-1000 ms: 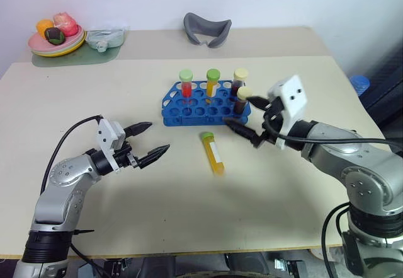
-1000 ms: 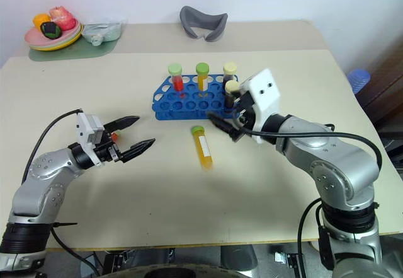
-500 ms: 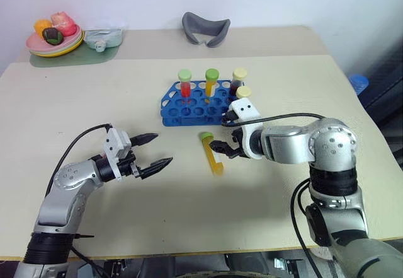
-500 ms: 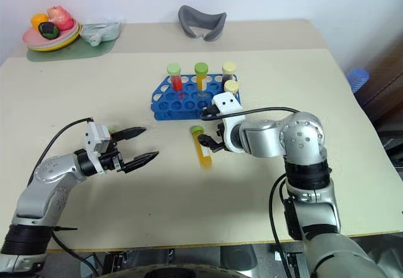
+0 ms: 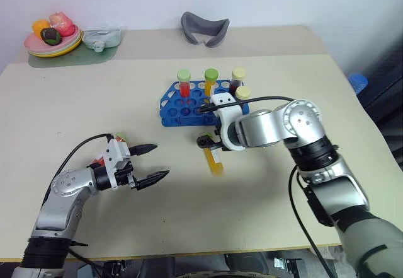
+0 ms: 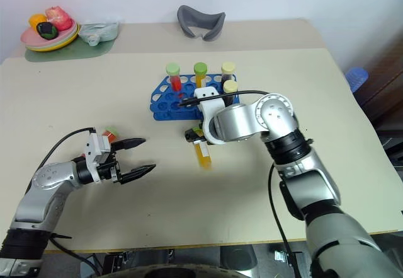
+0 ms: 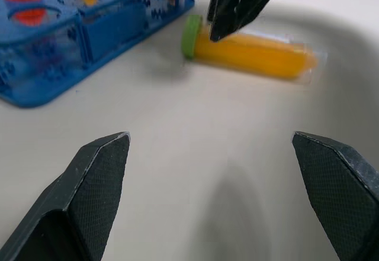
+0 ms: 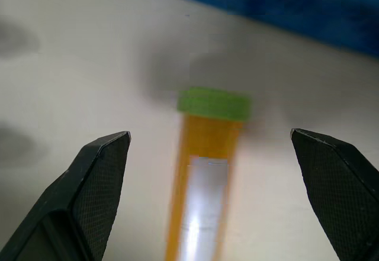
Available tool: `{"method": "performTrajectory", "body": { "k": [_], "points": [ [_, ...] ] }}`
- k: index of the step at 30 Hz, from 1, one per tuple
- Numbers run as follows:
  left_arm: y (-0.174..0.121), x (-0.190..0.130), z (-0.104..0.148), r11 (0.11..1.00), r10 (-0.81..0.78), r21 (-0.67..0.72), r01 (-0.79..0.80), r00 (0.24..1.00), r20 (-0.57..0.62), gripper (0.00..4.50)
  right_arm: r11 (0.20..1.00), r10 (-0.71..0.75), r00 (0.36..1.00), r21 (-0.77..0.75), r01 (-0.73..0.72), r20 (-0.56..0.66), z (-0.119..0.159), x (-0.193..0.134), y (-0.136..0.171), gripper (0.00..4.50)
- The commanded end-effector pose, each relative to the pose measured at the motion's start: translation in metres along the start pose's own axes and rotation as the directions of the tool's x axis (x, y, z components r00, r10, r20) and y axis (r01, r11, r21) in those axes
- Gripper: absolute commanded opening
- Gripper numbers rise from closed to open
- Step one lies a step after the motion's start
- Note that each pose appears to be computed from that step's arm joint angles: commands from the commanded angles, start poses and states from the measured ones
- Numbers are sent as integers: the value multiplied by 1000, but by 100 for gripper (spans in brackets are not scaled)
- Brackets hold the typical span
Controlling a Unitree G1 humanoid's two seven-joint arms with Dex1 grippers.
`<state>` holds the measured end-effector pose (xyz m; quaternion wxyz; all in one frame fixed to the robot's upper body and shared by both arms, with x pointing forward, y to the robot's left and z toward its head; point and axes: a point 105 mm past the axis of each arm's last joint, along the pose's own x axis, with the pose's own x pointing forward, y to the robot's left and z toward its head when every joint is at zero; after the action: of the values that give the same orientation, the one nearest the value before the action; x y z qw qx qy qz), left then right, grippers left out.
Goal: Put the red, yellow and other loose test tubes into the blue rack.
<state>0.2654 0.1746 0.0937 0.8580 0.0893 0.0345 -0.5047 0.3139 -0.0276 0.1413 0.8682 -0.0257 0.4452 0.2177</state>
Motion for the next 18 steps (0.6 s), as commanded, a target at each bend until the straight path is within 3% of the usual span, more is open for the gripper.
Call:
{"method": "performTrajectory", "body": {
  "k": [1,9,18],
  "points": [
    [-2,-2,2,1000,-6,22,6,1000,17,450,999,-38,999,29,37,4,9,-2,3,442],
    [-9,-9,-9,1000,-23,8,23,1000,12,450,985,-161,985,48,164,-67,0,8,-3,442],
    [-19,-23,-36,999,-42,16,42,999,-3,450,979,-195,976,38,200,-98,-3,11,-2,442]
  ]
}}
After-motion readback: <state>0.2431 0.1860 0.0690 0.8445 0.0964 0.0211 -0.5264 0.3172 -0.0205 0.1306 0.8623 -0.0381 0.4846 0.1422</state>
